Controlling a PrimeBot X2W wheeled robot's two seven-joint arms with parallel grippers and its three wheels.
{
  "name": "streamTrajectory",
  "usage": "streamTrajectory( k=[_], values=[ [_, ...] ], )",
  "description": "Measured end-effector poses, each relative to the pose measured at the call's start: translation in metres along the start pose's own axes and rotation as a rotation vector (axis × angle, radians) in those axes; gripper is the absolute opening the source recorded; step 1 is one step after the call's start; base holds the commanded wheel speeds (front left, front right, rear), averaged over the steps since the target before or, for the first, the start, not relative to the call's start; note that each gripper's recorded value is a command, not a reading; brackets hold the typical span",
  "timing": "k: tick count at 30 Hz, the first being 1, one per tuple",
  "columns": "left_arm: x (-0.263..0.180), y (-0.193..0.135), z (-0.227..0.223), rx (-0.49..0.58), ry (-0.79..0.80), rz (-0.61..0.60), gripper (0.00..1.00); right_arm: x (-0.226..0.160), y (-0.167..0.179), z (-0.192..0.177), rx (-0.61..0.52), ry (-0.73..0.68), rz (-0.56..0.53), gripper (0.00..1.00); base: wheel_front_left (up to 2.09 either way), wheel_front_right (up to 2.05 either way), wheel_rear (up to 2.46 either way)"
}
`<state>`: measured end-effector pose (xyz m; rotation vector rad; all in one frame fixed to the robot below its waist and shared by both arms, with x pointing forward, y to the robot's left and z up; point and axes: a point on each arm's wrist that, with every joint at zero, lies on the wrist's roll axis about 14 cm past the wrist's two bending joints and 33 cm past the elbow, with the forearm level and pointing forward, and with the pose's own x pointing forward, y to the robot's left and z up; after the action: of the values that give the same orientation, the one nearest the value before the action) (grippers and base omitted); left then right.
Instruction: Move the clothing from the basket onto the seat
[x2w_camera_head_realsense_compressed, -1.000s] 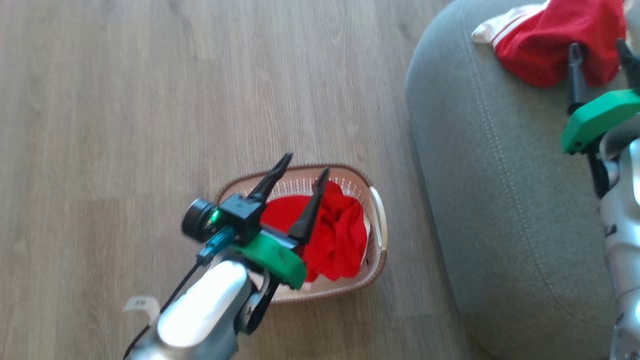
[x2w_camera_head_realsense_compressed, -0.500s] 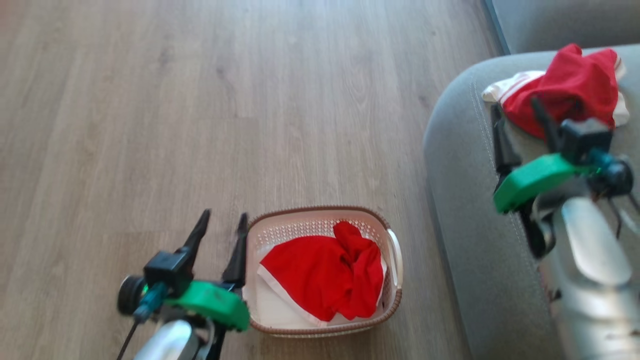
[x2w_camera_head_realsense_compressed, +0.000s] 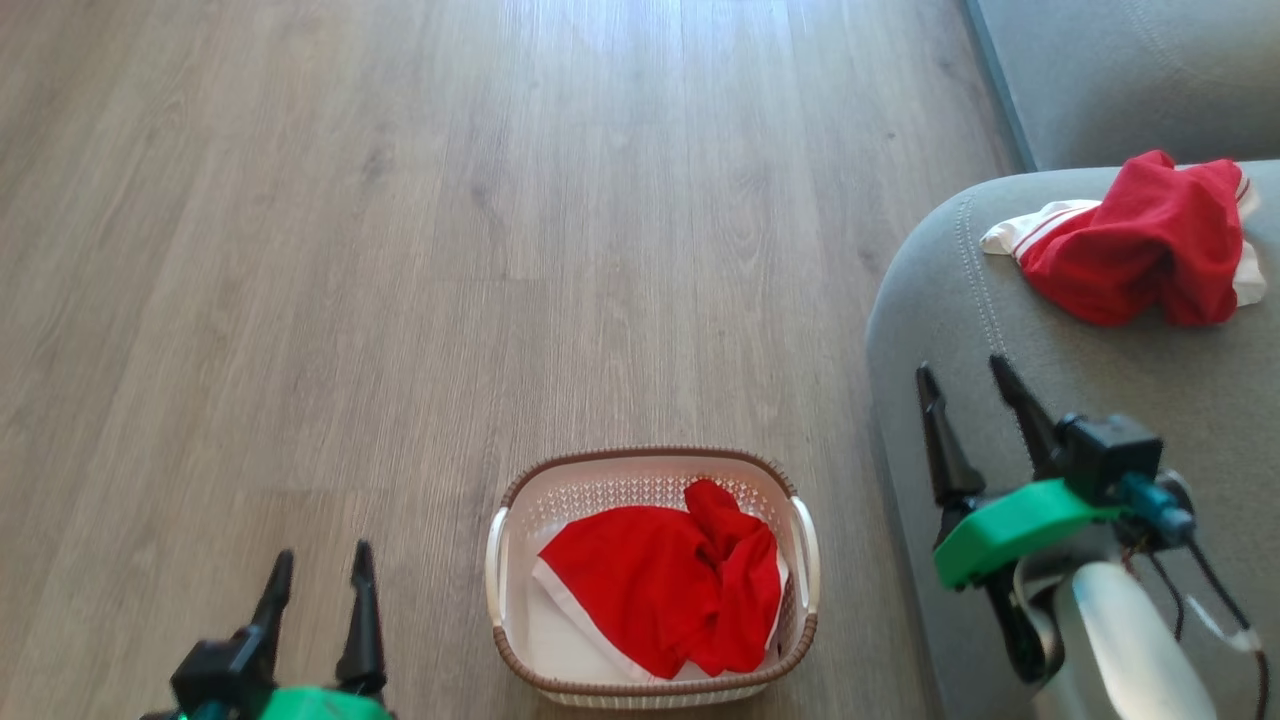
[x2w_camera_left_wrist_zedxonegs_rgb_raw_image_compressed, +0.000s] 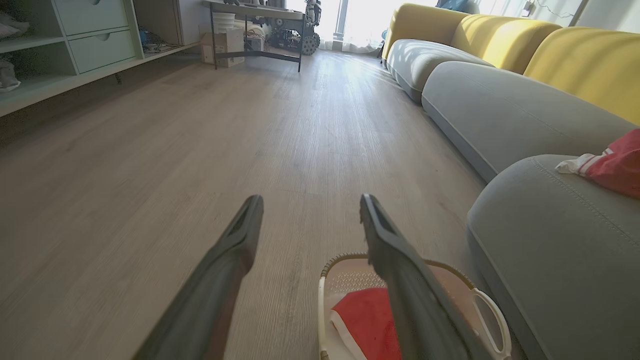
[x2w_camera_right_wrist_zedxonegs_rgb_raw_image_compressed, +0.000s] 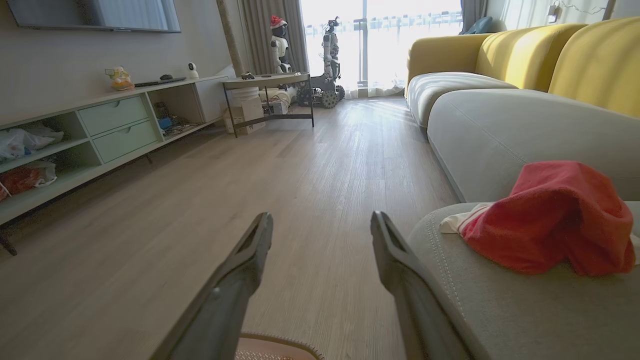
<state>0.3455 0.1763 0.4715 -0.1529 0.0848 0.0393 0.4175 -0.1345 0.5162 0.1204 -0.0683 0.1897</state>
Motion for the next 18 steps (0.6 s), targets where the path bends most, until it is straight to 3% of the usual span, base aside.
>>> streamTrajectory(
  k=[10, 18],
  values=[
    [-0.032, 0.019, -0.01, 0.003, 0.012, 0.066, 1.0, -0.036, 0.015, -0.011, 0.047, 0.018, 0.026, 1.0, 0.0, 0.0, 0.0],
    [-0.032, 0.02, -0.008, 0.006, -0.001, 0.066, 1.0, -0.042, 0.011, -0.012, 0.055, 0.018, 0.011, 1.0, 0.0, 0.0, 0.0]
  ],
)
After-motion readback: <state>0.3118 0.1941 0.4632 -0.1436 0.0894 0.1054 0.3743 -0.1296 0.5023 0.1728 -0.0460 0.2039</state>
